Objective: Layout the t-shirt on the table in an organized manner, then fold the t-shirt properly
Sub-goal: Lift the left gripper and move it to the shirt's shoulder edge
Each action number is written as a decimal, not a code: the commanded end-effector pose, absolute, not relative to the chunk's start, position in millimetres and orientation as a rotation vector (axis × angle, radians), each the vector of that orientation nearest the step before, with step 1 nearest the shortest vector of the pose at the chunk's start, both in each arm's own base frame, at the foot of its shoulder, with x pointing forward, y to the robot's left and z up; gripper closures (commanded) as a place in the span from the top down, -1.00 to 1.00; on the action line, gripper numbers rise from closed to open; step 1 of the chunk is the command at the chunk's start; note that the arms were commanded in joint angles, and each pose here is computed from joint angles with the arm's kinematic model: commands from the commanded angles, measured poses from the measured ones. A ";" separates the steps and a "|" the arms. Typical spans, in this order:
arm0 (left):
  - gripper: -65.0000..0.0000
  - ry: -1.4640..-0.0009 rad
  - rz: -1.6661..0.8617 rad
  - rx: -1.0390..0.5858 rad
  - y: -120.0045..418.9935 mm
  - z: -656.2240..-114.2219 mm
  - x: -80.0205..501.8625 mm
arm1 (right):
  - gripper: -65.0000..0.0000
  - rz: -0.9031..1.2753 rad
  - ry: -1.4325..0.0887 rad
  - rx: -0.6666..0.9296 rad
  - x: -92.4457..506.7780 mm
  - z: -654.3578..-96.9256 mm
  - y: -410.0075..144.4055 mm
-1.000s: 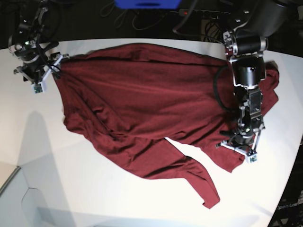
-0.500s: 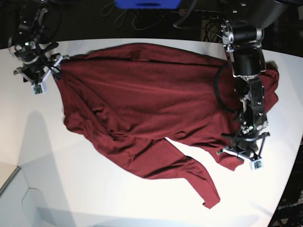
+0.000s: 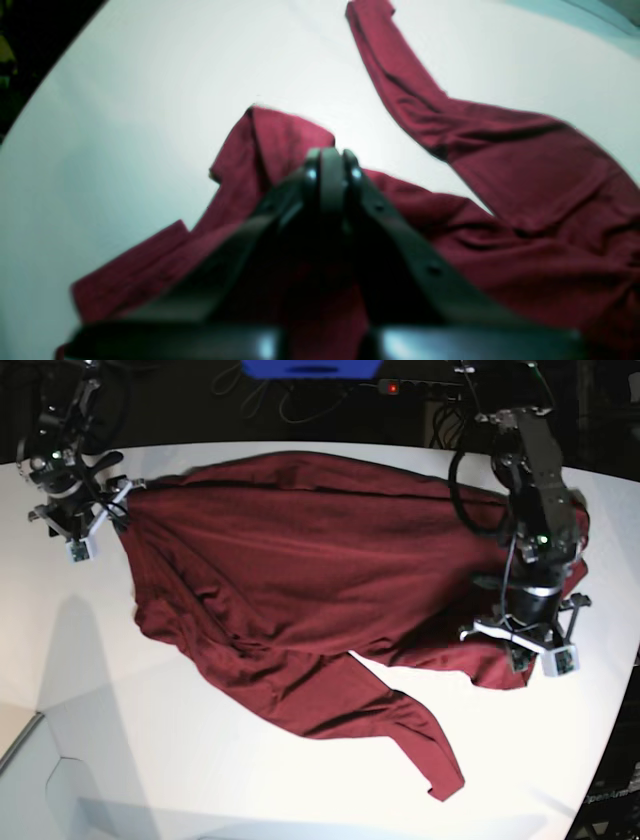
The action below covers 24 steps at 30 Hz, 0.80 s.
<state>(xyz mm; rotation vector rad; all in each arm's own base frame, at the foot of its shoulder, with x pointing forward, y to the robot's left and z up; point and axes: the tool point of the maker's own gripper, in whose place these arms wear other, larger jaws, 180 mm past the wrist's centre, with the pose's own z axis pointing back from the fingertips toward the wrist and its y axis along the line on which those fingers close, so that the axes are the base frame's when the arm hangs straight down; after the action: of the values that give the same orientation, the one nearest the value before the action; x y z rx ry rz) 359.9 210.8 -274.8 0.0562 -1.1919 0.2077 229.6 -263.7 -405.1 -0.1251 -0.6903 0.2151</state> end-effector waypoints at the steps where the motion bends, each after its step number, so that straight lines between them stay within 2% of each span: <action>1: -0.99 -1.240 0.197 0.073 213.6 -260.4 359.0 | 0.10 0.229 -0.735 -0.131 238.4 -393.8 -265.4; 13: -0.99 -1.120 0.318 0.224 280.5 -295.2 294.1 | 0.10 0.231 -0.734 -0.131 238.3 -393.8 -265.2; 20: -0.98 -1.137 0.298 0.143 278.5 -297.1 323.1 | 0.10 0.232 -0.735 -0.126 238.5 -394.1 -263.8; 22: -0.90 -1.160 0.324 0.134 281.2 -290.4 338.2 | 0.10 0.232 -0.735 -0.126 238.5 -394.1 -263.8; 24: -0.68 -1.160 0.341 0.114 281.8 -284.9 352.6 | 0.10 0.232 -0.735 -0.126 238.5 -394.1 -263.8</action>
<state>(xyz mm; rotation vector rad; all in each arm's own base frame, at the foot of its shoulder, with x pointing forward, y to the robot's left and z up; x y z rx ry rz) 344.6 277.4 -303.0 0.1018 -1.0989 0.3431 230.6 -263.2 -404.7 -0.1244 -0.6920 0.2197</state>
